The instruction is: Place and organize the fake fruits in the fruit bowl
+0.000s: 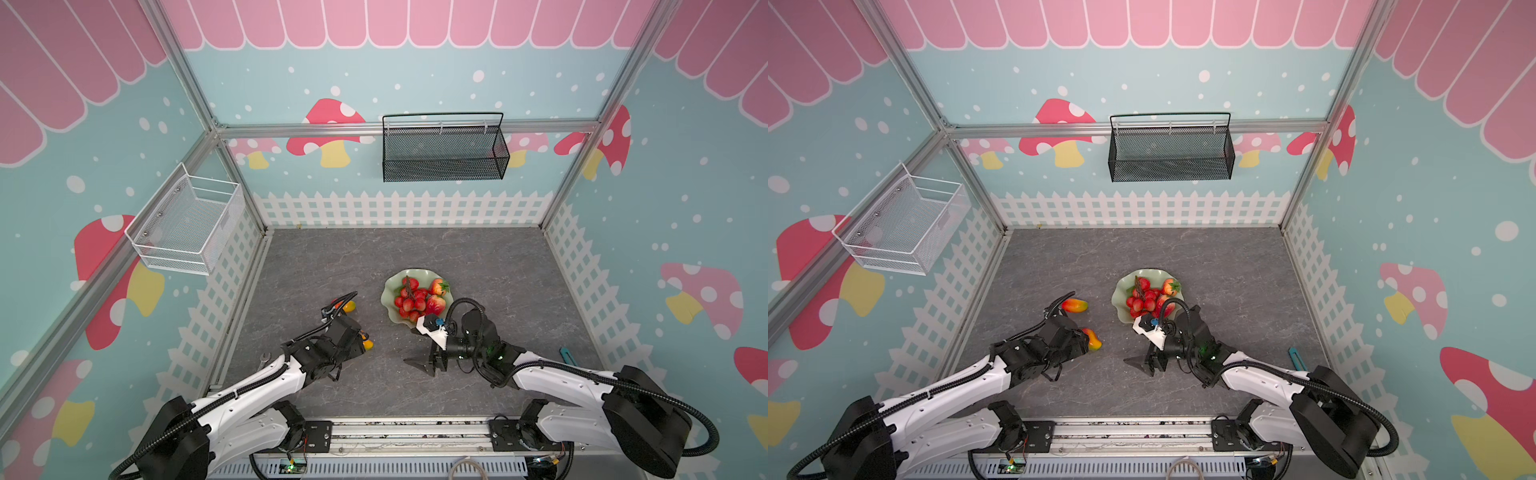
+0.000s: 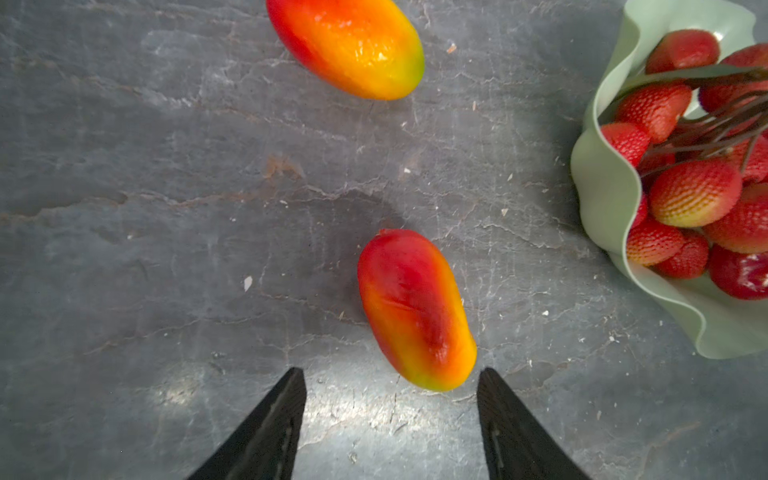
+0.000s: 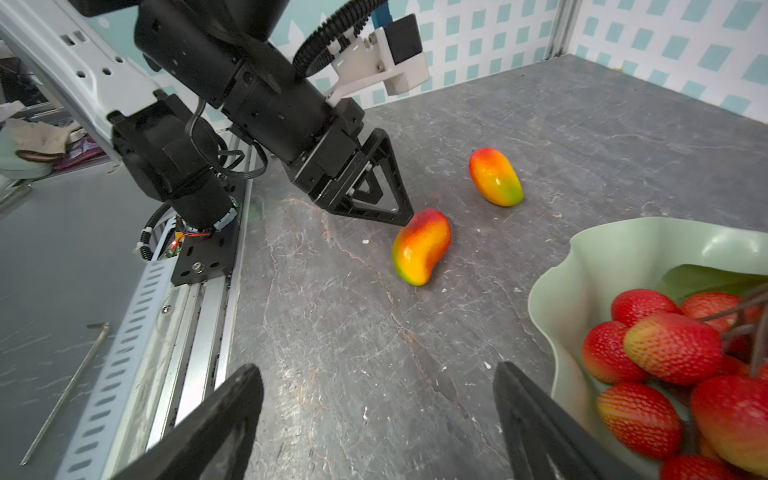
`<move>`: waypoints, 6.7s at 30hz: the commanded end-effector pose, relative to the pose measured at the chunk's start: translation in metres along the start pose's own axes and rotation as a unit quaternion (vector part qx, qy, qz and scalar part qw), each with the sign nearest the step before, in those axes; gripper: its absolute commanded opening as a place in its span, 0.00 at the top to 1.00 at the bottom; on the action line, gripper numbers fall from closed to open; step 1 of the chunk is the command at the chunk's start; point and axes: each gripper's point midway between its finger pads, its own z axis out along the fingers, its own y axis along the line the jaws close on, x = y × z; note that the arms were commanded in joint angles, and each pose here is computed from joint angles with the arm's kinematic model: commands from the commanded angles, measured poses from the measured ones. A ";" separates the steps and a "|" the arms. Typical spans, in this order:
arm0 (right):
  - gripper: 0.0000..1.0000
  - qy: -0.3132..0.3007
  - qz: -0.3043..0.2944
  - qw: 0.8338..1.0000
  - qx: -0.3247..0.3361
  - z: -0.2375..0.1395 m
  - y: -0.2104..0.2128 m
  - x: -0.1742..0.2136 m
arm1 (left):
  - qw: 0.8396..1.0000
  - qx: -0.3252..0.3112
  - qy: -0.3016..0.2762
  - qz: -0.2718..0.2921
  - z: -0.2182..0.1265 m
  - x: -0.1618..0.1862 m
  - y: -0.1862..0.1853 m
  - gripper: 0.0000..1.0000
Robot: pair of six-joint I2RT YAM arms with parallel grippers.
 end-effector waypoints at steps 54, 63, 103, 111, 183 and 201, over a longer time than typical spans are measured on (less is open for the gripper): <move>0.10 -0.068 0.120 0.969 0.207 -0.080 -0.106 0.001 | 0.967 0.149 -0.041 0.202 0.048 -0.026 -0.213 0.57; 0.10 -0.070 0.119 0.970 0.198 -0.080 -0.103 -0.001 | 0.967 0.138 -0.054 0.206 0.053 -0.028 -0.213 0.37; 0.10 -0.054 -0.024 0.998 0.020 -0.018 -0.007 -0.023 | 0.950 -0.087 -0.062 -0.294 0.080 -0.117 -0.009 0.26; 0.10 -0.053 -0.024 0.998 0.014 -0.017 -0.005 -0.024 | 0.942 -0.110 -0.063 -0.311 0.100 -0.112 -0.001 0.31; 0.10 -0.067 0.055 0.989 0.122 -0.048 -0.065 -0.015 | 0.986 0.024 -0.059 0.157 0.079 -0.095 -0.174 0.37; 0.08 -0.171 0.158 0.872 0.431 -0.185 -0.151 0.006 | 0.933 -0.118 -0.306 0.145 -0.058 -0.168 -0.028 0.01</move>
